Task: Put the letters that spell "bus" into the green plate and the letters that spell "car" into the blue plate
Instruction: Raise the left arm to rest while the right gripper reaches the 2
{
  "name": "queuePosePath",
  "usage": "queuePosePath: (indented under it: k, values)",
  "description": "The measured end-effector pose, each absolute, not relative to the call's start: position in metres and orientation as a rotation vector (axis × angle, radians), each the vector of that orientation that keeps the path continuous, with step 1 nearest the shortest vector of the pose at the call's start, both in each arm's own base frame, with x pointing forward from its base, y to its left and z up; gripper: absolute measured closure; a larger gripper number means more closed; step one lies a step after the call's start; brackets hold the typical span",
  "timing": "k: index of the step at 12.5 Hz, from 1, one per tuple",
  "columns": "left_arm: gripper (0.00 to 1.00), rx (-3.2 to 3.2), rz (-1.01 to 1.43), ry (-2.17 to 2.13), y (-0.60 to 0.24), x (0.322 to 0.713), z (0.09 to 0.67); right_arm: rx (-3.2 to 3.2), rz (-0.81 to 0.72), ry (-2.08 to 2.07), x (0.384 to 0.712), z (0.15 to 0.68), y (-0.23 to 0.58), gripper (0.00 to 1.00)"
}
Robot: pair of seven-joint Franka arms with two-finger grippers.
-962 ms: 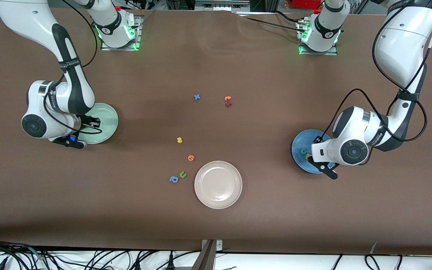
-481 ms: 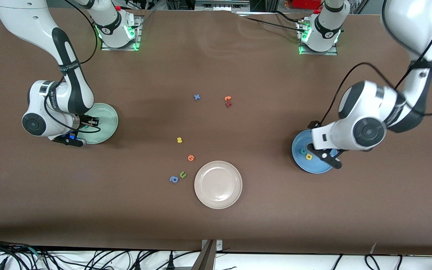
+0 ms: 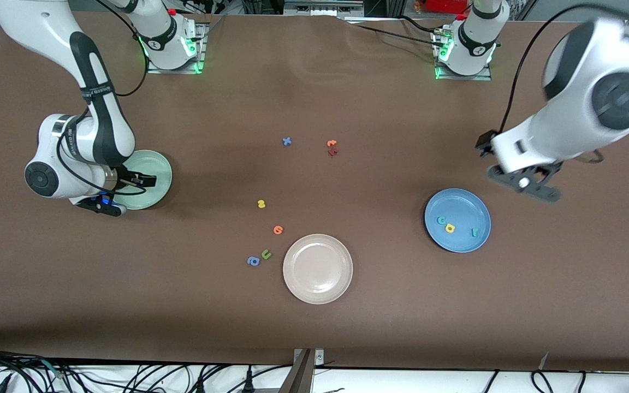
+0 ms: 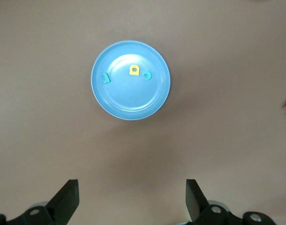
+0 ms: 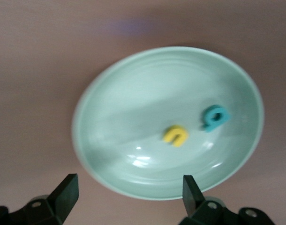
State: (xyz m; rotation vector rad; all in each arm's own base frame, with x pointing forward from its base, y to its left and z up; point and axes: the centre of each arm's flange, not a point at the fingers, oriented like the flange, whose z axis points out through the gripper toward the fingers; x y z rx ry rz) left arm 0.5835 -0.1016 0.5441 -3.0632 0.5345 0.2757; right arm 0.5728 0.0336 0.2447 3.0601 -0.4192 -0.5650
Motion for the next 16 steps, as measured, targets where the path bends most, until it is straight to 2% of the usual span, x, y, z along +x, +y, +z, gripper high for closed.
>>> queuePosePath:
  k: [3,6,10,14,16]
  values:
    - [0.00,-3.165,0.153,0.331,-0.046,0.578,0.581,3.099,-0.446,-0.441,0.589,0.274,0.124,0.02]
    - [0.00,-3.166,0.111,0.191,-0.058,0.568,0.593,3.169,-0.272,-0.308,0.587,0.292,0.217,0.02]
    - [0.00,-3.159,0.124,0.182,-0.058,0.531,0.598,3.230,-0.062,-0.095,0.563,0.254,0.318,0.04]
    - [0.00,-3.158,0.086,0.182,-0.058,0.522,0.605,3.225,0.040,-0.008,0.560,0.212,0.336,0.04]
    - [0.00,-3.159,0.080,0.179,-0.057,0.523,0.607,3.207,0.100,0.035,0.564,0.200,0.333,0.08]
